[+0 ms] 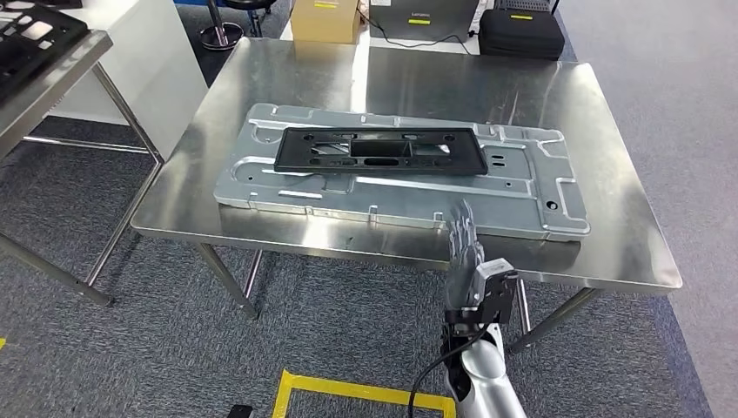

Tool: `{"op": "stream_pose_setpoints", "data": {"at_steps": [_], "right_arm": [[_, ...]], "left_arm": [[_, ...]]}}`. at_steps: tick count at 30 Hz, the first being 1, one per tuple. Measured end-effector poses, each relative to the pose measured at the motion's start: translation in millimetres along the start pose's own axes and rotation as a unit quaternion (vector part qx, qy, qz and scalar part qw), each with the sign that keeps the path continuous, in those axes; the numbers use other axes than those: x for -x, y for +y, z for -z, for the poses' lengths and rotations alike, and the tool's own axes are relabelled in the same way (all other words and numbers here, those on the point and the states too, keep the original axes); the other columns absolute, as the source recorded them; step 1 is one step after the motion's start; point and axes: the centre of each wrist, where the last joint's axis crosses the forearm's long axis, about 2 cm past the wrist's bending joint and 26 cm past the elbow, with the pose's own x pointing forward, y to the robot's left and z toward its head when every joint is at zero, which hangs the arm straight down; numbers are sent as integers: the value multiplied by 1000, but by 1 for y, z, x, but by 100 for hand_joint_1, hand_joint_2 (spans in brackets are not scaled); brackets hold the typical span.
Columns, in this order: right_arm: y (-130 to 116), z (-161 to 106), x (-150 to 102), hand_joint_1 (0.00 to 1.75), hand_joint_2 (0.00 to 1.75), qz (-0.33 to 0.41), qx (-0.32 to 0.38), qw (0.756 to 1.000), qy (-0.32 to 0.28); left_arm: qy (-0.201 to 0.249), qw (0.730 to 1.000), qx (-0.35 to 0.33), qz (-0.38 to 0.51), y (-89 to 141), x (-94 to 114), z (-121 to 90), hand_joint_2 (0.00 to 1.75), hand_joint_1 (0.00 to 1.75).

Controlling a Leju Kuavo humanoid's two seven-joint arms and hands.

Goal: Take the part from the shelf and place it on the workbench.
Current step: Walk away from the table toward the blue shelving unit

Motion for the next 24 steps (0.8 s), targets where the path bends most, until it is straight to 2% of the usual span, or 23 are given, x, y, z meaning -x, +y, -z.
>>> {"op": "stream_pose_setpoints", "data": {"at_steps": [11, 20, 24], "right_arm": [[-3, -21, 26, 0, 0, -3, 16, 997, 70], [-21, -40, 49, 0, 0, 0, 58, 988, 141], [-24, -41, 53, 0, 0, -4, 65, 987, 148]], "left_arm": [[4, 1000, -2, 9, 4, 1, 1, 0, 0], [1, 1000, -5, 20, 8, -3, 2, 0, 0], [0, 1000, -6, 20, 9, -5, 3, 0, 0]]}}
